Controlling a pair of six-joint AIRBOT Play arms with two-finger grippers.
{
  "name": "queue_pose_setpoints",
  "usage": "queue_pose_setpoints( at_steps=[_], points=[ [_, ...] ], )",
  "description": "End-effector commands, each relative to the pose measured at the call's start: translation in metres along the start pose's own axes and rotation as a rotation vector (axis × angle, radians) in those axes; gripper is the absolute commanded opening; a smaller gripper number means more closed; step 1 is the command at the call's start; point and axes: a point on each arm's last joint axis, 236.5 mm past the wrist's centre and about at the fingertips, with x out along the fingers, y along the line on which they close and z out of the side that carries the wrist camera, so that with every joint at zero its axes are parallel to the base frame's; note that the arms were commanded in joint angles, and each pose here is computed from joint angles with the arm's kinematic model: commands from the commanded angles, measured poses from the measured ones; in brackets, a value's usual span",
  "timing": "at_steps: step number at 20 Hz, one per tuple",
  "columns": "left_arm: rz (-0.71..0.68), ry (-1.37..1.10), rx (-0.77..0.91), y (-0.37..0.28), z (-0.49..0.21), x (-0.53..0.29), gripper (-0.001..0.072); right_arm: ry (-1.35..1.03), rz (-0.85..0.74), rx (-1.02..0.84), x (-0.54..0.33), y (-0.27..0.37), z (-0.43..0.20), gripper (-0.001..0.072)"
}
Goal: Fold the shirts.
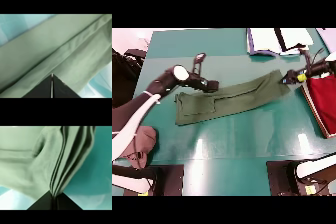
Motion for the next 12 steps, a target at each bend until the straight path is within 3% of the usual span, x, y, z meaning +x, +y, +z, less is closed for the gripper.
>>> queue_pose_setpoints(
  at_steps=[1,7,12],
  points=[
    [-0.027,0.029,0.036,-0.025,-0.006,0.047,0.0028,-0.103,-0.014,-0.117,-0.039,0.072,0.034,0.0018],
    [-0.057,0.119,0.044,-0.040,-0.027,0.091,0.0027,-0.171,0.045,-0.321,-0.051,0.200,0.050,0.0018],
    [-0.023,0.161,0.056,-0.027,-0.039,0.098,0.0027,-0.136,0.103,-0.404,-0.035,0.258,0.034,0.0018]
  ],
)
